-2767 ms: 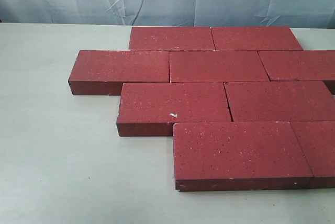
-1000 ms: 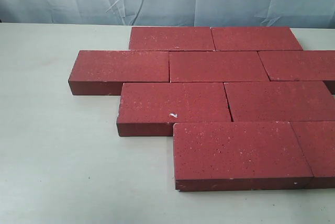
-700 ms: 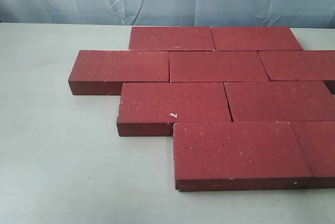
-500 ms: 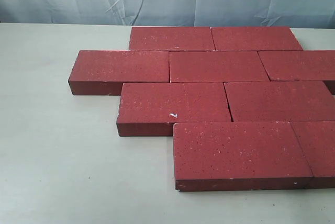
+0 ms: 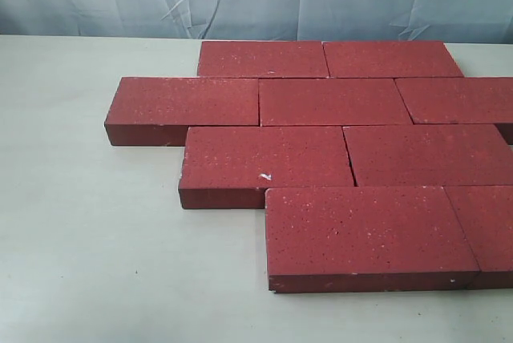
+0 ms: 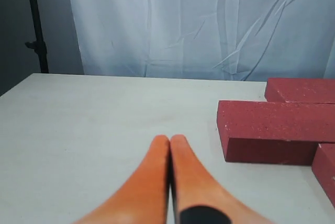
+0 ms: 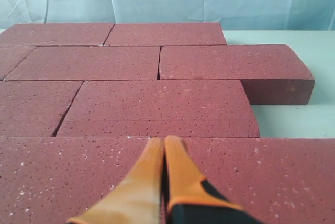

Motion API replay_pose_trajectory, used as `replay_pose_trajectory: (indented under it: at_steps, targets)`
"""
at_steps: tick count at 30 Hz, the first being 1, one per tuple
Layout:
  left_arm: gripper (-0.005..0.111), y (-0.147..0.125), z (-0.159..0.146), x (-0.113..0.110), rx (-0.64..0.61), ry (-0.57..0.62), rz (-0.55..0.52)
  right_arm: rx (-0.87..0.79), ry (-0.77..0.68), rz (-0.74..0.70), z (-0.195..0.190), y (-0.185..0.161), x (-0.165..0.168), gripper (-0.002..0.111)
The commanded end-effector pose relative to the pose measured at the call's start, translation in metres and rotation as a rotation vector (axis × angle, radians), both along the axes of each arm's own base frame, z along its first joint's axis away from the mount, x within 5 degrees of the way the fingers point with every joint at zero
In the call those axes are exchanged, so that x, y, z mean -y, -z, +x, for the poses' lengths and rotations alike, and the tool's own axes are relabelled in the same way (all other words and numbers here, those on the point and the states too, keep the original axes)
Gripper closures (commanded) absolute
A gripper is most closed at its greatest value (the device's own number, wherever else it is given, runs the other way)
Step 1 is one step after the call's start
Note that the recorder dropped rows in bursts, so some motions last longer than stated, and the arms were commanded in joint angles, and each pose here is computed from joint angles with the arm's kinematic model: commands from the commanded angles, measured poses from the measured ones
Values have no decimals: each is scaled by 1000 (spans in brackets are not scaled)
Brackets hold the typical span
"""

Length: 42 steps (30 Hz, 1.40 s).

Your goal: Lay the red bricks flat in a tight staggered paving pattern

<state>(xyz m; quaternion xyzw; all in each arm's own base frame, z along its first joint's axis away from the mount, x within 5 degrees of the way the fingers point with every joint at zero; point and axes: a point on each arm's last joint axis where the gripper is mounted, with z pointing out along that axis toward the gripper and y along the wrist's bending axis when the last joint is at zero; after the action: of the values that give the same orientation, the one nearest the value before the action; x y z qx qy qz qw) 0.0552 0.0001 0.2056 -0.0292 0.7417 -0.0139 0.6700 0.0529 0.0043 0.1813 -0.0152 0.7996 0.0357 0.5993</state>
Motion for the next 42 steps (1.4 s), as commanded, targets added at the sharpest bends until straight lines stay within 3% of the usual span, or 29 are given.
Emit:
replay_pose_trajectory:
  at_steps: [1,3,42]
  targets:
    - [107,9,1,1,7,24,10,15,4,-5,0,0,0,109]
    - [107,14,0,1,-44,30,16,15,4,-5,0,0,0,109]
    - [107,14,0,0,-46,11,30,15,4,-5,0,0,0,109]
